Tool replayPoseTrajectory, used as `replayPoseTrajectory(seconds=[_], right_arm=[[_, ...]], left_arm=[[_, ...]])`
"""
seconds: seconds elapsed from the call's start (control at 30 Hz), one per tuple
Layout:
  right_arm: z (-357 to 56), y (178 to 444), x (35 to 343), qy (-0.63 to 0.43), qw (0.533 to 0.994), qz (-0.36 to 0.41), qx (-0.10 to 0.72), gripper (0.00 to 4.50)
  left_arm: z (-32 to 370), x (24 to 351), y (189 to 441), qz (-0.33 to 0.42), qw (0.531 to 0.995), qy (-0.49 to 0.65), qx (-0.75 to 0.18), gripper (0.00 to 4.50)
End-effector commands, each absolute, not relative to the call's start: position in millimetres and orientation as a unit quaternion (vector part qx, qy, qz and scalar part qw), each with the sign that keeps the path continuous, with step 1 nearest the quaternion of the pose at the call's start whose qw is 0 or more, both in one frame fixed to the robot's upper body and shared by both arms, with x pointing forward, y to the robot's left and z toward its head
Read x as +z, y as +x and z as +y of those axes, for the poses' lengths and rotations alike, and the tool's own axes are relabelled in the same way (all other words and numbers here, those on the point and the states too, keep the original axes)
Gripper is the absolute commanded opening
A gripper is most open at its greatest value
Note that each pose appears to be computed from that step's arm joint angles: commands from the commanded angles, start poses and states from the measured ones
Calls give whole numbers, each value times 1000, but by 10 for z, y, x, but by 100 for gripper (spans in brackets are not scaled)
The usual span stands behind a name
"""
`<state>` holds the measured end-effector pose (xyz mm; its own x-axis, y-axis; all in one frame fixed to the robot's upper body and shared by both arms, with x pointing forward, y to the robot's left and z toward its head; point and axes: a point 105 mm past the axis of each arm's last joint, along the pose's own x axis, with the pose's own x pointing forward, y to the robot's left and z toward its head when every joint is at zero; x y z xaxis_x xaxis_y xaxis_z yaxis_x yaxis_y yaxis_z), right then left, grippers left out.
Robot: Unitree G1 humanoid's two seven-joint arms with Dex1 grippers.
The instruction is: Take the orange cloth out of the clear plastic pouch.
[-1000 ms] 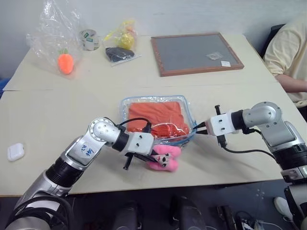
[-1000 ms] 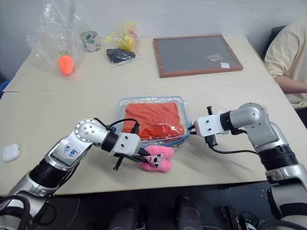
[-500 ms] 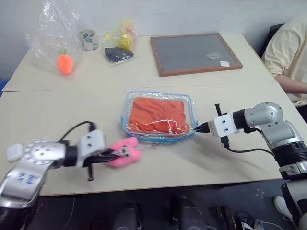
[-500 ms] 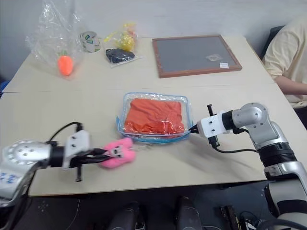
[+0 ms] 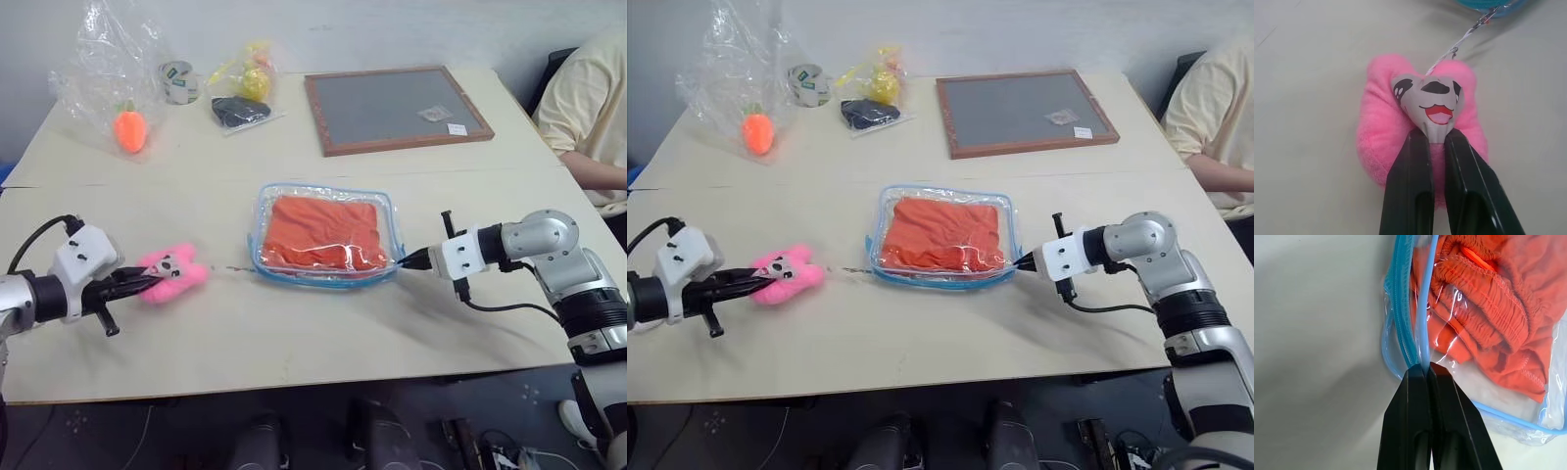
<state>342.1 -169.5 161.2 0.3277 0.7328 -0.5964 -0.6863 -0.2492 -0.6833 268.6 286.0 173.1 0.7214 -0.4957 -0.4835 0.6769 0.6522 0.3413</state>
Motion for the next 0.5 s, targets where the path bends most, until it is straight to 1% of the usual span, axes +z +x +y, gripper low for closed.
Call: replayPoseTrajectory(seconds=[0.03, 0.07, 0.1, 0.13, 0.23, 0.3, 0.33, 0.37, 0.47, 0.5], right_arm=[[-1733, 3429, 1711, -509, 643, -17, 572, 21], [-1741, 3415, 1706, -497, 649, -8, 576, 44], [-1750, 3392, 1702, -491, 651, -3, 579, 67], [-1757, 3373, 1700, -488, 651, 0, 581, 99], [-1794, 3323, 1728, -470, 668, 7, 577, 205], [-1816, 3280, 1774, -450, 684, 10, 574, 274], [-1817, 3250, 1829, -428, 699, 10, 573, 314], [-1814, 3222, 1877, -408, 711, 10, 572, 348], [-1770, 3058, 2062, -341, 745, 8, 573, 446], [-1749, 3004, 2100, -324, 751, 10, 575, 446]], left_arm=[[2781, 1772, 2686, 163, 895, 244, -335, 35], [2746, 1745, 2678, 163, 895, 239, -340, 74], [2719, 1720, 2669, 165, 894, 235, -344, 100], [2700, 1704, 2663, 166, 893, 233, -347, 133], [2671, 1696, 2634, 163, 895, 220, -351, 231], [2679, 1716, 2595, 163, 895, 218, -353, 294], [2692, 1744, 2553, 164, 893, 217, -357, 330], [2701, 1774, 2515, 165, 892, 217, -362, 361], [2636, 2097, 2323, 154, 877, 205, -407, 448], [2581, 2181, 2290, 149, 870, 209, -421, 448]])
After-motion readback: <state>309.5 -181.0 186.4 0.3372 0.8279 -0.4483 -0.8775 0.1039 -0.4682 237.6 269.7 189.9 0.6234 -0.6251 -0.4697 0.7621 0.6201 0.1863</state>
